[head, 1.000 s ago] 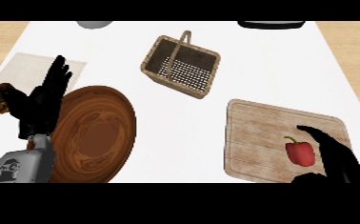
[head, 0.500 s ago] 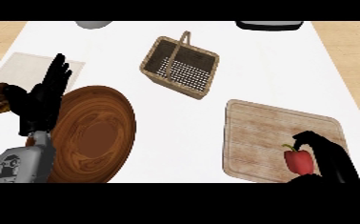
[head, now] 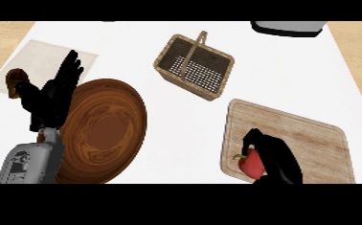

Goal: Pick the bell pepper from the cutting board and place it in the basket

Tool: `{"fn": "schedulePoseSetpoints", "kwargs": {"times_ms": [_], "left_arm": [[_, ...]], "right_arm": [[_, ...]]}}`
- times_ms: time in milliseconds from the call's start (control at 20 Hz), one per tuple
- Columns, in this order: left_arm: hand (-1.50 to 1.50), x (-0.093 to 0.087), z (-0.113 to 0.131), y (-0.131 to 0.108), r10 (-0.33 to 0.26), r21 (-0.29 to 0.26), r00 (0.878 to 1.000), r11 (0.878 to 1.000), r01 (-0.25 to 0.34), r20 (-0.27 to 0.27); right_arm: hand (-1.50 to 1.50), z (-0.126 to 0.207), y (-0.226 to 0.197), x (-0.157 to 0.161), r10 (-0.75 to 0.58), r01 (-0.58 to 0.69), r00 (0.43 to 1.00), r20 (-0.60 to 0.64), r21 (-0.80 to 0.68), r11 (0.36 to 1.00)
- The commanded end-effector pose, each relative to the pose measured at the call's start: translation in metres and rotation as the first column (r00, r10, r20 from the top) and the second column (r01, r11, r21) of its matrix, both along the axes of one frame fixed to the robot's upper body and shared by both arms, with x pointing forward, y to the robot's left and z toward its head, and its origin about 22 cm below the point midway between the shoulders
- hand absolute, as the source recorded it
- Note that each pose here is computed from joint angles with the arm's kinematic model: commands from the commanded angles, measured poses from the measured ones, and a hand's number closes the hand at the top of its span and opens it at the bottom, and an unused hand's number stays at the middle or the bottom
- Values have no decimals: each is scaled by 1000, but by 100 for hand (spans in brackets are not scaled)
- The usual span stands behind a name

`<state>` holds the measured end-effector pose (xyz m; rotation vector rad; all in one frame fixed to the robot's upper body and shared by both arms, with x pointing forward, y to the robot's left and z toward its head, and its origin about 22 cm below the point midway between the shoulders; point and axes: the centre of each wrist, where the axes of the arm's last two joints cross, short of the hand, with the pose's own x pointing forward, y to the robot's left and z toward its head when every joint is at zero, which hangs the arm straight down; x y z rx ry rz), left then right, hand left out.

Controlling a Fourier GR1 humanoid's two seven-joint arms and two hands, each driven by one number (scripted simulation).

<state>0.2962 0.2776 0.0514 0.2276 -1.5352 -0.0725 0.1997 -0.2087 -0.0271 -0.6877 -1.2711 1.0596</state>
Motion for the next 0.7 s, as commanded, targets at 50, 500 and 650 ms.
{"fn": "schedulePoseSetpoints", "kwargs": {"times_ms": [50,500,650], "left_arm": [[0,2,1,-8,-37,1,999,999,37,8],[0,6,0,-11,-18,-1,1000,1000,18,-16],[0,9,4,-5,-16,0,1000,1000,16,-1]], "right_arm": [[150,5,91,-13,132,-118,990,-42,253,960],[150,67,163,-42,69,-164,982,176,611,774],[150,84,178,-48,19,-167,974,225,658,734]]}}
